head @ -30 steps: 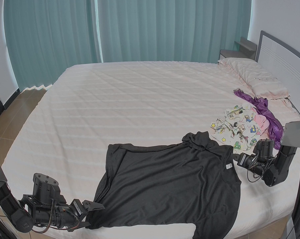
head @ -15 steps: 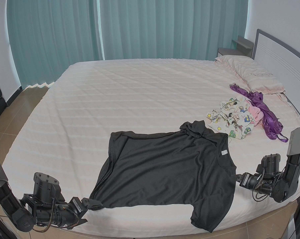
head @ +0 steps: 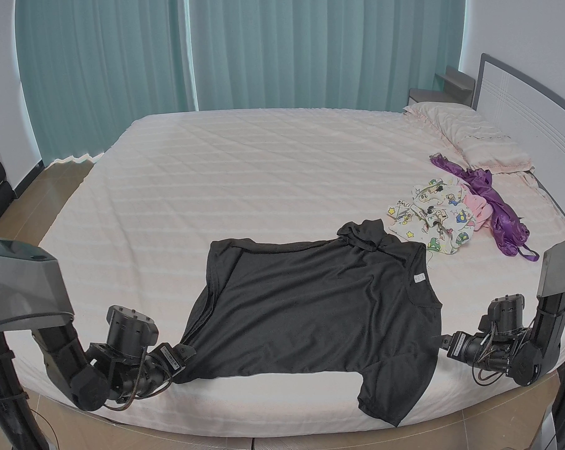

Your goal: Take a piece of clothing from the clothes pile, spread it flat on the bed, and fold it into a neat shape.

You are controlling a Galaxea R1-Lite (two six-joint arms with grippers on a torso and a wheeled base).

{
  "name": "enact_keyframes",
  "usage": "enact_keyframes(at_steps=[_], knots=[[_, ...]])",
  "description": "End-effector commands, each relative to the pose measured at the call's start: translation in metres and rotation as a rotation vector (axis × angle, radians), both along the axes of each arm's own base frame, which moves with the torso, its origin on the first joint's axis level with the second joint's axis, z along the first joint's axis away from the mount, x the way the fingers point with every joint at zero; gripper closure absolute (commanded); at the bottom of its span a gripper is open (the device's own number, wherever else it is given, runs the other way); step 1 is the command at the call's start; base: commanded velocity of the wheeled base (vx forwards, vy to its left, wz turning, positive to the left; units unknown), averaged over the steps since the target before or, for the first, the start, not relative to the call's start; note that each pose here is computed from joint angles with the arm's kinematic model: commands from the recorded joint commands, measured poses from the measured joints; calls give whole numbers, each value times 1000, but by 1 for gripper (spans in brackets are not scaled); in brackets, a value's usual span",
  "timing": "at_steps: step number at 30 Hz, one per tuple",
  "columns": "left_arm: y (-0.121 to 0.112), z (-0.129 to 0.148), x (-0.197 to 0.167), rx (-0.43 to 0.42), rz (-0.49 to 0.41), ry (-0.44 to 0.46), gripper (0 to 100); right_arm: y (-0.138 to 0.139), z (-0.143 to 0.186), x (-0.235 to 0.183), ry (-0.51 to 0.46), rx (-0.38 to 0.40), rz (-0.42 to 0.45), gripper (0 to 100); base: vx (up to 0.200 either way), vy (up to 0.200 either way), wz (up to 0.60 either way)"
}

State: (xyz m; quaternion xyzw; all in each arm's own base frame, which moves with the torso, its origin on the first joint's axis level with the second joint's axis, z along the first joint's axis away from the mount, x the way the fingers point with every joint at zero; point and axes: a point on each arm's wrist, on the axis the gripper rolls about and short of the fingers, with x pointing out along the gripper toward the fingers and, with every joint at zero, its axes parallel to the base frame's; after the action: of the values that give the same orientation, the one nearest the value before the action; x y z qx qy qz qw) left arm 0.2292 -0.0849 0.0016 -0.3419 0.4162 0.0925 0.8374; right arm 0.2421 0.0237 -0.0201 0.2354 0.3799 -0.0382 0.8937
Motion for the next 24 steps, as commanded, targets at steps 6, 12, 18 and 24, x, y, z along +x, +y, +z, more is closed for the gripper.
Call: enact_keyframes(at_steps=[6, 12, 18, 24], knots=[[-14, -45, 18, 125, -6, 36, 0, 7, -8, -1, 16, -2, 26, 0, 0, 0, 0], [-18, -51, 21, 185, -54, 26, 0, 9, -14, -3, 0, -3, 34, 0, 0, 0, 0], [-15, -53, 20, 228, -14, -9, 100, 13, -26, -7, 18, -12, 56, 0, 0, 0, 0], [-7, -43, 6, 212, 2, -11, 100, 13, -35, -4, 17, -7, 59, 0, 0, 0, 0]])
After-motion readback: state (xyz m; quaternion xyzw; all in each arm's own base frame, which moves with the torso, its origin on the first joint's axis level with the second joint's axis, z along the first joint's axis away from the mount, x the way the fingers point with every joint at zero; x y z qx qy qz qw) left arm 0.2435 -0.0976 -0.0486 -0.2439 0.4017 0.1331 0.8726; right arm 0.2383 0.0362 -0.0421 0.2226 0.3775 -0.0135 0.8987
